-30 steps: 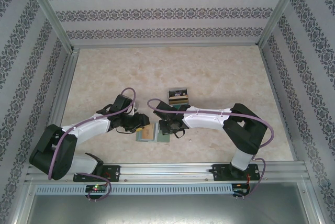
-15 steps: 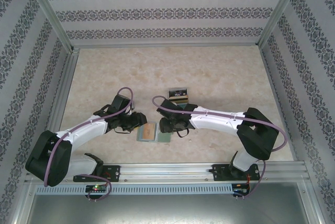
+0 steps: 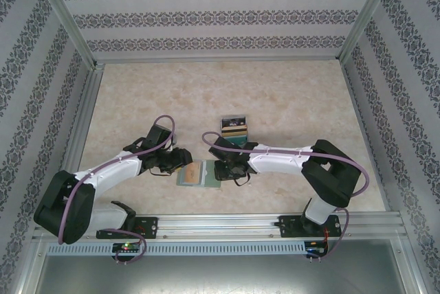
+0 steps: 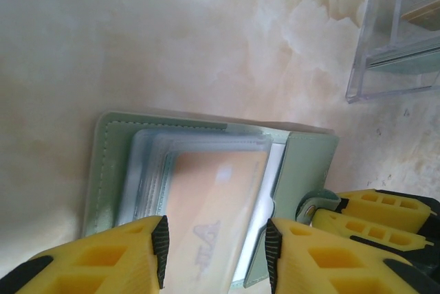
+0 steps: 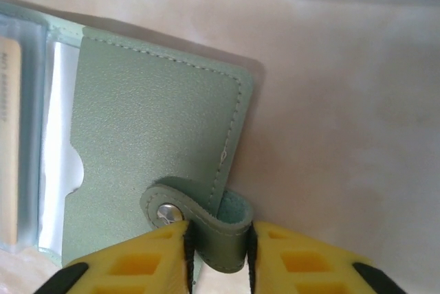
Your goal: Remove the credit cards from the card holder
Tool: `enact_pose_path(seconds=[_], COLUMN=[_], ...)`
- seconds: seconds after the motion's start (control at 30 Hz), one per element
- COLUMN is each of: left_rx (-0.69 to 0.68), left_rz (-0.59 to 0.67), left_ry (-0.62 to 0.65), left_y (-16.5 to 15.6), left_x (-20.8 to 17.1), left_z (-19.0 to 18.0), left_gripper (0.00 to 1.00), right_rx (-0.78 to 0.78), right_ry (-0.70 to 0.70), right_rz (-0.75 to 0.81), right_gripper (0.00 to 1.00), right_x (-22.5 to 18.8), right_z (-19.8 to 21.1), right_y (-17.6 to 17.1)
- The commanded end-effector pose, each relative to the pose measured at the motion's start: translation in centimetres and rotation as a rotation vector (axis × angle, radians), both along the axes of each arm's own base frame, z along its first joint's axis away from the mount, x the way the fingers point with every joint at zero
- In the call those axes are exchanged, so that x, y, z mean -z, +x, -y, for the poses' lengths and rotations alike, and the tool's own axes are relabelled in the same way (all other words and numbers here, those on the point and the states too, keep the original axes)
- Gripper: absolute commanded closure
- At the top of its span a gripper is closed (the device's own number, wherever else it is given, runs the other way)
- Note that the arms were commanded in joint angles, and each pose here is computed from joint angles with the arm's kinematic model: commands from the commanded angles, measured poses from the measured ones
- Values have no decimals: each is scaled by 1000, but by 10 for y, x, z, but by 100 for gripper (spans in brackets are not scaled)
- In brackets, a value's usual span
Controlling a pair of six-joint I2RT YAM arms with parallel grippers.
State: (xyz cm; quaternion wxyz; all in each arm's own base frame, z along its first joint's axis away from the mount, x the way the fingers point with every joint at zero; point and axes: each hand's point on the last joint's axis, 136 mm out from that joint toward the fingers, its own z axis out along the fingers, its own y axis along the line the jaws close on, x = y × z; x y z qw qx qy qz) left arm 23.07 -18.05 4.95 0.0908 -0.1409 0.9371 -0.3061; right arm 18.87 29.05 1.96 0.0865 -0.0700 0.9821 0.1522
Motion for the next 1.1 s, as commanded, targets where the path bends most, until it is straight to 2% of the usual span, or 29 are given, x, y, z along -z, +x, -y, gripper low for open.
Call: enact_pose_path(seconds=[0.0, 0.13, 0.43, 0.57, 0.83, 1.07], left_rx=[34, 35, 42, 20, 23, 51], left_rz=[-40, -56, -76, -53, -54, -51], left_ry=[15, 55, 60, 105, 94, 18], left_y=[-10, -12, -14, -13, -14, -12], left_x=[8, 13, 18, 13, 13, 13], left_z=[1, -4, -4, -13, -11, 3], left_gripper=[56, 56, 57, 57, 58, 58], right_rx=[9, 10, 9, 12, 9, 9], right_ry=[6, 6, 9, 11, 14, 14], right_rz=[-11, -14, -13, -13, -20, -20], right_gripper=[74, 74, 74, 74, 74, 73], right_x=[7, 8, 8, 8, 9, 9], right_z=[1, 1, 0, 0, -2, -2], right_y=[2, 2, 2, 2, 2, 1])
